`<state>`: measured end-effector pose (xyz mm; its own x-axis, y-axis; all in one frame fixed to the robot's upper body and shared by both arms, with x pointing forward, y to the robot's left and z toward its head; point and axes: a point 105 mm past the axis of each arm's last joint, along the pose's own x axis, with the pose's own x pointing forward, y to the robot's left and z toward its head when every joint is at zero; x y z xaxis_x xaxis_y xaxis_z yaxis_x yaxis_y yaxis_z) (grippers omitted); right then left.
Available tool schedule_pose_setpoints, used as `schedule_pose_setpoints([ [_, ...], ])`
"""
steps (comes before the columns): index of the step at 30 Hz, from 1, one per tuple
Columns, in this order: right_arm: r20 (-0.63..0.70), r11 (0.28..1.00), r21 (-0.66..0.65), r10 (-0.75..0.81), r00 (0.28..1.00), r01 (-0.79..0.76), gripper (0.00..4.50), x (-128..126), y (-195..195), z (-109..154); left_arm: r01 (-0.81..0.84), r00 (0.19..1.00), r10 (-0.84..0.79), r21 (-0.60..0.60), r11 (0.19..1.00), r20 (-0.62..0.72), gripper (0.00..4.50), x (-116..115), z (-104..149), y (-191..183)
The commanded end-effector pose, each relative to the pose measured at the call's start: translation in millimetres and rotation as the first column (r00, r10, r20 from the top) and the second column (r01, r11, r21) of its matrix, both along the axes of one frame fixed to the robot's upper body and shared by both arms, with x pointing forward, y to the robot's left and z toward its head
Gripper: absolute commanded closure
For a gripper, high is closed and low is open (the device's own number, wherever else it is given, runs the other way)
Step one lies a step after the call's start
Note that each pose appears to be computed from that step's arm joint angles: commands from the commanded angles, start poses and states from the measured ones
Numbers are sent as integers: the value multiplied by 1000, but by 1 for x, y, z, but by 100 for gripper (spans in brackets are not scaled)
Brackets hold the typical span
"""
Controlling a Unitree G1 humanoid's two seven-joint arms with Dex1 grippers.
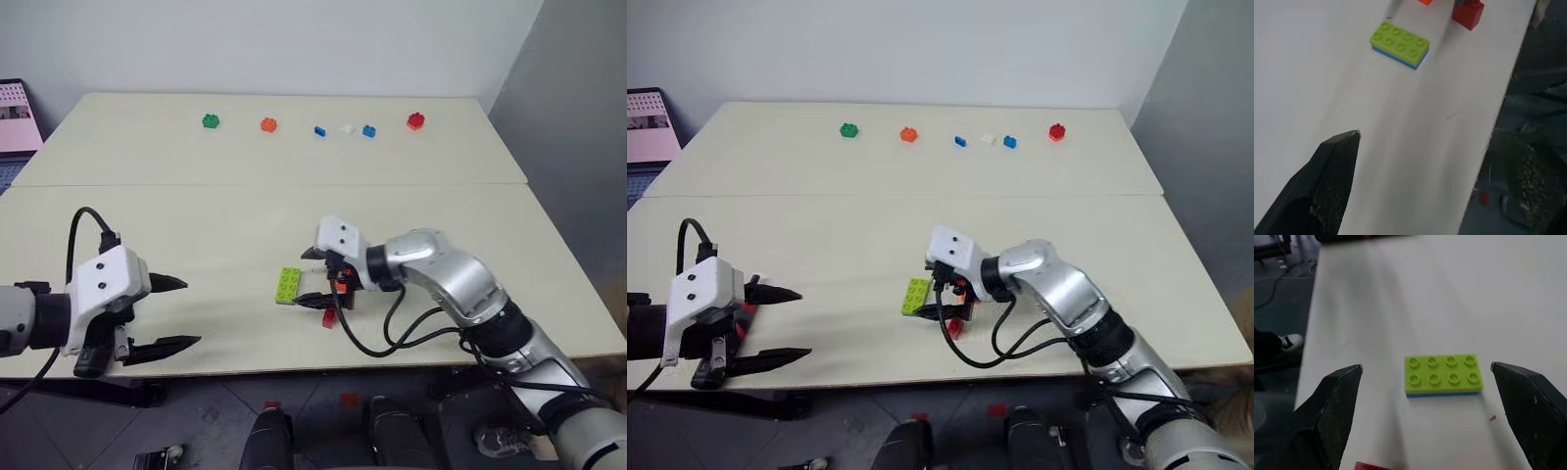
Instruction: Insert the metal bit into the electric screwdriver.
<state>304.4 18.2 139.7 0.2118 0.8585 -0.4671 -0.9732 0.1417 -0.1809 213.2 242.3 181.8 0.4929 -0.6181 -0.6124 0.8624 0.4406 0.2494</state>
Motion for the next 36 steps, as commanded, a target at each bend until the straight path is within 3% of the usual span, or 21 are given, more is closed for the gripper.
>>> schedule_pose_setpoints([
  [1,60,999,-39,5,998,-2,6,2,13,2,33,999,-33,6,999,28,0,-2,2,-5],
  [15,125,996,-94,4,992,8,6,18,42,-15,47,999,-48,20,999,20,0,-3,-7,-1],
  [29,11,994,-104,31,999,-29,6,19,58,-31,41,999,-41,20,999,31,0,-2,-9,1],
  [34,34,993,-114,36,999,-32,97,21,56,-34,41,998,-41,10,999,38,0,-2,-9,0],
  [36,39,994,-108,38,999,-34,97,22,55,-32,42,998,-40,-32,999,53,0,0,-6,-4],
])
